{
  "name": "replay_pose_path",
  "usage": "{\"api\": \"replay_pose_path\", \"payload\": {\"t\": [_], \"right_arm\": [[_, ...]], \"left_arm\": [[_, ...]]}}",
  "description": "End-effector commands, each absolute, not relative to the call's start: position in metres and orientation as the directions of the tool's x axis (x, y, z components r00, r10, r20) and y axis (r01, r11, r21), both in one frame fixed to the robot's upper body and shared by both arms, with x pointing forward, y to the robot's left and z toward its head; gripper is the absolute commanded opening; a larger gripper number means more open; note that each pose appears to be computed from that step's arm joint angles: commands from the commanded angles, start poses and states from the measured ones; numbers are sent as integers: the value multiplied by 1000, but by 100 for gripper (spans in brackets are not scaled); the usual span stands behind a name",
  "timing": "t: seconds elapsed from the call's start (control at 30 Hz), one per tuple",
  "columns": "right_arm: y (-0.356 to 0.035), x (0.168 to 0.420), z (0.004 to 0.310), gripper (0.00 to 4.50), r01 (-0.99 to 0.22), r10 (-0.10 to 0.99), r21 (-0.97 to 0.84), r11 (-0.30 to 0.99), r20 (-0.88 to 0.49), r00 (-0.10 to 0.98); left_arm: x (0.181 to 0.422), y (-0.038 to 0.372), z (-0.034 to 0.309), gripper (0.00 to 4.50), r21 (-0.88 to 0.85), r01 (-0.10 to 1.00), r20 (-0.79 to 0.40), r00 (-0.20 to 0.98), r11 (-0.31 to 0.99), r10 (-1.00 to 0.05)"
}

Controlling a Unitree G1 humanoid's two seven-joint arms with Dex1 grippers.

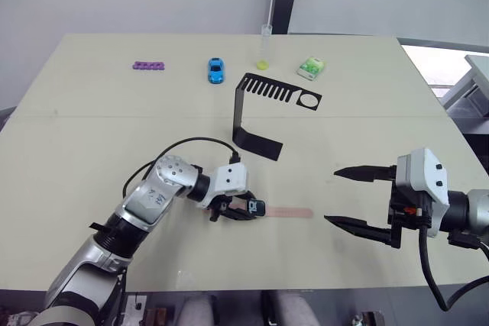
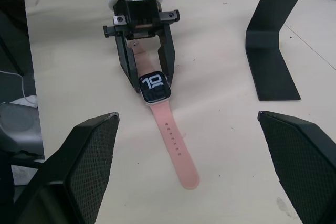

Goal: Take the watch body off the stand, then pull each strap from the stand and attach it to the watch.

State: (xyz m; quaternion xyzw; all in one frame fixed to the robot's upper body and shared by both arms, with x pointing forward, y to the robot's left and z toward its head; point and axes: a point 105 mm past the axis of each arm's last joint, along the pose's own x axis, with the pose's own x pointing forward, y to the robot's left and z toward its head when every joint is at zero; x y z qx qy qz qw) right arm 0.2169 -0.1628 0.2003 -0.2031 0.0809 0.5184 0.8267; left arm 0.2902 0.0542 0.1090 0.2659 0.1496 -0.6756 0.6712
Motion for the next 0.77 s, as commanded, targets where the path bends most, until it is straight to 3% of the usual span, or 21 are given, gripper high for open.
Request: {"api": "replay_pose_path", "payload": {"t": [0.03,0.17,0.33,0.53,0.63,0.77], "right_arm": [[-164,218,206,450,-883,821,-293,368,-343,456],[-167,220,209,450,-880,818,-295,372,-343,461],[-178,215,212,450,-878,806,-288,383,-360,470],[-202,204,225,450,-879,796,-240,412,-375,475],[-212,200,232,450,-878,795,-203,434,-373,479],[-217,197,238,450,-878,798,-184,441,-367,478]], "left_arm": [[290,57,119,264,105,995,-527,56,1,-848],[289,74,148,446,59,997,-451,77,57,-889],[269,131,202,446,110,994,-385,56,15,-921],[255,219,236,446,147,979,-474,196,143,-858],[253,245,248,446,187,958,-489,283,217,-825],[250,252,254,446,210,948,-487,314,240,-815]]}}
